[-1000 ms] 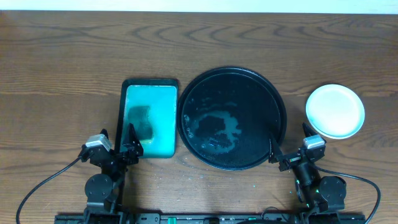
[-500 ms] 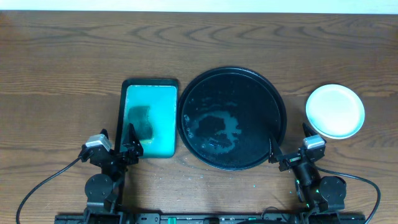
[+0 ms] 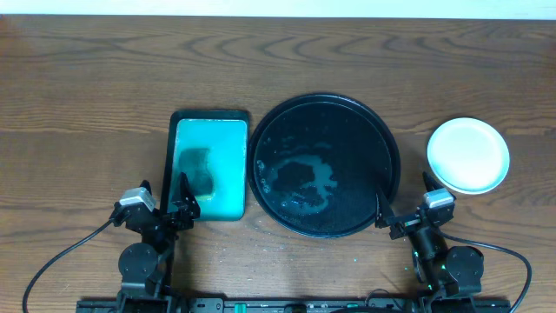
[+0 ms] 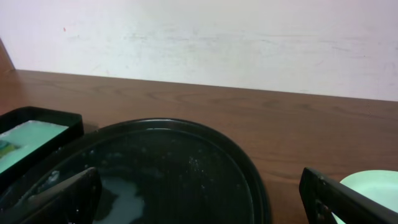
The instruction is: Clean dirty plates on tray and stack at the side
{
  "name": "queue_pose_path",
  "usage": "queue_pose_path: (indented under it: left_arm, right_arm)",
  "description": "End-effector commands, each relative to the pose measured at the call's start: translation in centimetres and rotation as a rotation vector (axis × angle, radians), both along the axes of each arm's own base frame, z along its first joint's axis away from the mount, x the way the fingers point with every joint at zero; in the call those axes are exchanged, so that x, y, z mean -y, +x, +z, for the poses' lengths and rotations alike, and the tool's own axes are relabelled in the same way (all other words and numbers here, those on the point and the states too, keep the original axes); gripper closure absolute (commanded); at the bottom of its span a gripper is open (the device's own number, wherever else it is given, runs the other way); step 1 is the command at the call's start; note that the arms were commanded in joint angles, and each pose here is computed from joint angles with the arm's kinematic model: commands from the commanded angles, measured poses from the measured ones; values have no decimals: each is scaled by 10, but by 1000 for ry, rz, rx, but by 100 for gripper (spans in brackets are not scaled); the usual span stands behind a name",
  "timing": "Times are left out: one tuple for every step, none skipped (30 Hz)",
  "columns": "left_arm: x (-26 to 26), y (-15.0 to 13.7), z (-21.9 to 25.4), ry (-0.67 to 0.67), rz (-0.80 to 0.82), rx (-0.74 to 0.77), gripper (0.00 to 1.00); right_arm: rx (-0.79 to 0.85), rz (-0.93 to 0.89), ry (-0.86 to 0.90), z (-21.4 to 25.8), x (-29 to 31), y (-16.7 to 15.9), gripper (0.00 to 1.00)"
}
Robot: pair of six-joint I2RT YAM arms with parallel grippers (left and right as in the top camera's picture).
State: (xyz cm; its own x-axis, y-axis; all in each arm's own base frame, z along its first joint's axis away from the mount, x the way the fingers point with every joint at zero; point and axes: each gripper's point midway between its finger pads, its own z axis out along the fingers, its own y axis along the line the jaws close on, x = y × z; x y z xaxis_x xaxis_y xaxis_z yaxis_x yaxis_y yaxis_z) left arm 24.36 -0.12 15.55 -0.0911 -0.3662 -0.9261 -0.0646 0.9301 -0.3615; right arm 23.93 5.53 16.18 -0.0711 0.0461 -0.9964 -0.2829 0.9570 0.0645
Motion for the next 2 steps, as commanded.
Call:
queue_pose_path:
  left_arm:
    - [-1, 0, -18, 2, 6, -41, 17]
    - [-1, 0, -18, 2, 6, -41, 17]
  right_arm:
    - [-3, -10, 13, 0, 2, 0, 1]
    - [-3, -10, 13, 0, 2, 0, 1]
